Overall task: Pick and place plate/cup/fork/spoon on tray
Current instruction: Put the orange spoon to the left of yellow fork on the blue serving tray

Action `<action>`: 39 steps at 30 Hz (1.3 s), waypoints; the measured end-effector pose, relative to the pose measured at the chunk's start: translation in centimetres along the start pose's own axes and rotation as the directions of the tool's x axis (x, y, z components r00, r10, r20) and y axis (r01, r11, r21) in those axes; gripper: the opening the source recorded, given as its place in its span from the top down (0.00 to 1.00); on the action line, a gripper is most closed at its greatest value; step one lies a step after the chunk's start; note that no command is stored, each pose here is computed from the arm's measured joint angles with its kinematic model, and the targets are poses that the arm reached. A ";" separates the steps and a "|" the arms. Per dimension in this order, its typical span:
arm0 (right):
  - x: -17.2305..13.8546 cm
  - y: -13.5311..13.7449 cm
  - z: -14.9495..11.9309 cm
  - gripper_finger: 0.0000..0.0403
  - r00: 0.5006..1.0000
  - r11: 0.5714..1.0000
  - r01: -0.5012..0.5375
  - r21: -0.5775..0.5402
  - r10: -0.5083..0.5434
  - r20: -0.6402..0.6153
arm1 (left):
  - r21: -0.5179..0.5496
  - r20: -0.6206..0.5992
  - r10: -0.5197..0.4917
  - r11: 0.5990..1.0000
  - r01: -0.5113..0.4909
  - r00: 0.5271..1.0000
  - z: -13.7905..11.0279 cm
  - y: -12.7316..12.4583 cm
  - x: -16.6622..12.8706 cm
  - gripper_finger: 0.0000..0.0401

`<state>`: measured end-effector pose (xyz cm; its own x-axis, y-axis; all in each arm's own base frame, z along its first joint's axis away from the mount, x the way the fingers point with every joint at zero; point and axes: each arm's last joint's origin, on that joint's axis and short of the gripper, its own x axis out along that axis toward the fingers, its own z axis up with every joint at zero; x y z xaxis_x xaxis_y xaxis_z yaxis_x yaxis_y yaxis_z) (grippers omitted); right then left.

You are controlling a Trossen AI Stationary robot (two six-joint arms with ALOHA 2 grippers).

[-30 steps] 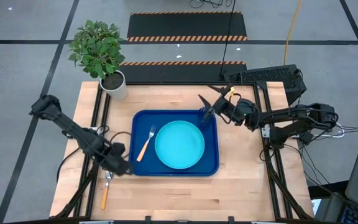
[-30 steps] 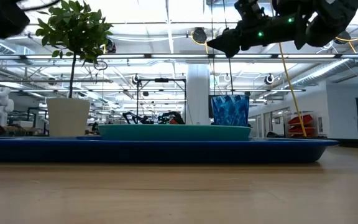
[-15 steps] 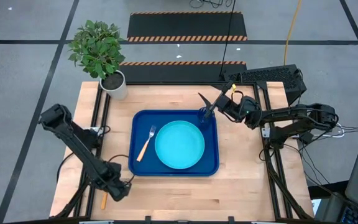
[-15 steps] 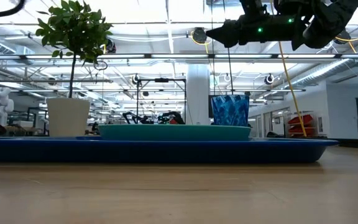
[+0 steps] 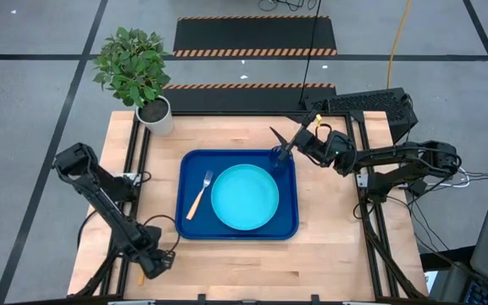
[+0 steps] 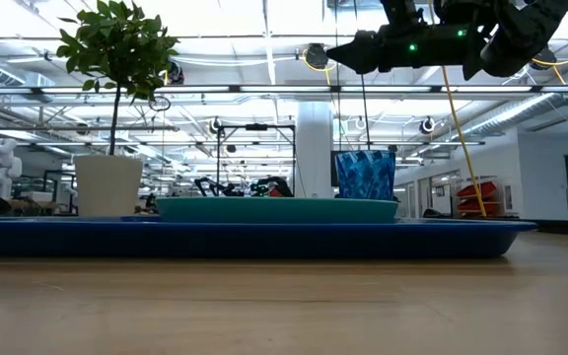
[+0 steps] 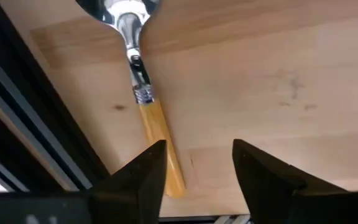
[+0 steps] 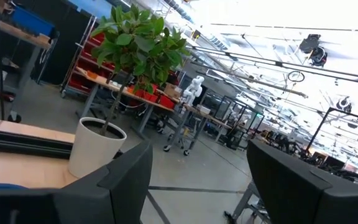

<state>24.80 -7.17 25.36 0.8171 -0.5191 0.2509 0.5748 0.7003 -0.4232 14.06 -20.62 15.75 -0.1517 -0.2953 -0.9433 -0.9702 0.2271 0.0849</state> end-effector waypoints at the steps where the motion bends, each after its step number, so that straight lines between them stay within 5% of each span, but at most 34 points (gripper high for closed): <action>1: 0.0 0.0 0.0 0.37 1.000 1.000 -0.001 0.000 0.001 0.000 | -0.004 0.000 0.000 1.000 0.000 1.000 0.2 0.1 0.2 0.54; 21: 0.0 0.0 0.0 0.37 1.000 1.000 -0.001 -0.008 0.001 0.000 | 0.017 -0.042 0.096 0.995 -0.096 0.994 0.1 0.9 0.5 0.54; 25: 0.0 0.0 0.0 0.37 1.000 1.000 -0.001 -0.008 0.001 0.000 | 0.007 -0.097 0.132 0.991 -0.132 0.986 -0.1 0.4 -0.2 0.61; 27: 0.0 0.0 0.0 0.37 1.000 1.000 -0.001 -0.008 0.001 0.001 | 0.004 -0.130 0.240 0.970 -0.242 0.962 0.2 1.0 -0.6 0.67; 32: 0.0 -0.1 0.1 0.37 1.000 1.000 0.004 -0.023 -0.004 0.008 | 0.105 -0.110 0.299 0.952 -0.288 0.948 0.3 1.3 -1.3 0.78; 39: 0.0 0.0 0.0 0.37 1.000 1.000 0.000 -0.029 0.000 0.001 | 0.133 -0.031 0.144 0.981 -0.139 0.989 0.2 0.3 -1.2 0.81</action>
<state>24.80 -7.16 25.40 0.8170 -0.5187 0.2521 0.5736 0.6856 -0.4483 13.95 -19.99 16.81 -0.2961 -0.2882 -0.9107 -0.9059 0.3870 0.1721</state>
